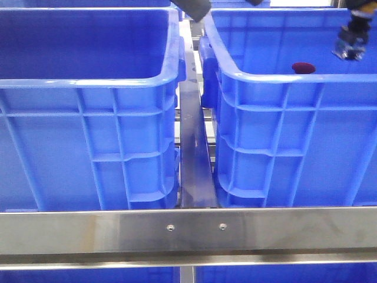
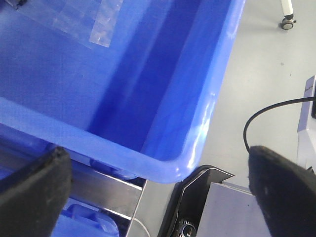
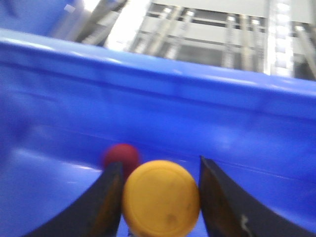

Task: Pick red and yellow buttons and place in box
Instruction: 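Lower the yellow button beside the red one with the right gripper, release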

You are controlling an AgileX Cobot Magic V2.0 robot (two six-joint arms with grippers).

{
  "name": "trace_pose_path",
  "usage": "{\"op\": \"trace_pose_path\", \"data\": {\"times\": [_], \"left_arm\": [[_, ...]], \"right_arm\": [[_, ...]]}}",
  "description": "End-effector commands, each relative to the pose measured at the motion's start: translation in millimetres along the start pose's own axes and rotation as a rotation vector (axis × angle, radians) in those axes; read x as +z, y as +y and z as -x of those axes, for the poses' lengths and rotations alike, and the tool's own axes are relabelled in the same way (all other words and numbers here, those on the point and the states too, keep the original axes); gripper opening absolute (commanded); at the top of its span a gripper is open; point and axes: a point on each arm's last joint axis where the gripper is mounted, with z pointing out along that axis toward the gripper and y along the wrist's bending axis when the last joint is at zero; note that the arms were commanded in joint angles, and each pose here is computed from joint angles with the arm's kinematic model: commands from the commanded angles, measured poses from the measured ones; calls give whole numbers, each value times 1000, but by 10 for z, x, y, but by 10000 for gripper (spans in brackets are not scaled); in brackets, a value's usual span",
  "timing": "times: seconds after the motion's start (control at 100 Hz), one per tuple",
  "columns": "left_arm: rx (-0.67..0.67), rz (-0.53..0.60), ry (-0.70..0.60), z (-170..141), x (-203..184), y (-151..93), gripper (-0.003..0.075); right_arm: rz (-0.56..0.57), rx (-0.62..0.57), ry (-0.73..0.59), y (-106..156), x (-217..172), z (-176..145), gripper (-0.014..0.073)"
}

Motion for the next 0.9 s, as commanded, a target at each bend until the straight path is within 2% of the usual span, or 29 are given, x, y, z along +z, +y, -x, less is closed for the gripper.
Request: {"op": "trace_pose_path", "data": {"times": [0.0,0.4,0.71,0.79,0.89], "left_arm": [[17,10,-131,166,-266,-123,679],[17,17,-141,175,-267,-117,679],[17,20,-144,178,-267,-115,679],[17,20,-144,178,-267,-115,679],[17,20,-144,178,-267,-115,679]], "right_arm": [[-110,-38,-61,-128,-6,132,235],[-153,-23,24,-307,673,-64,235],[-151,-18,59,-322,808,-184,243],[-149,-18,60,-320,808,-184,295],[-147,-18,57,-318,798,-174,409]]}}
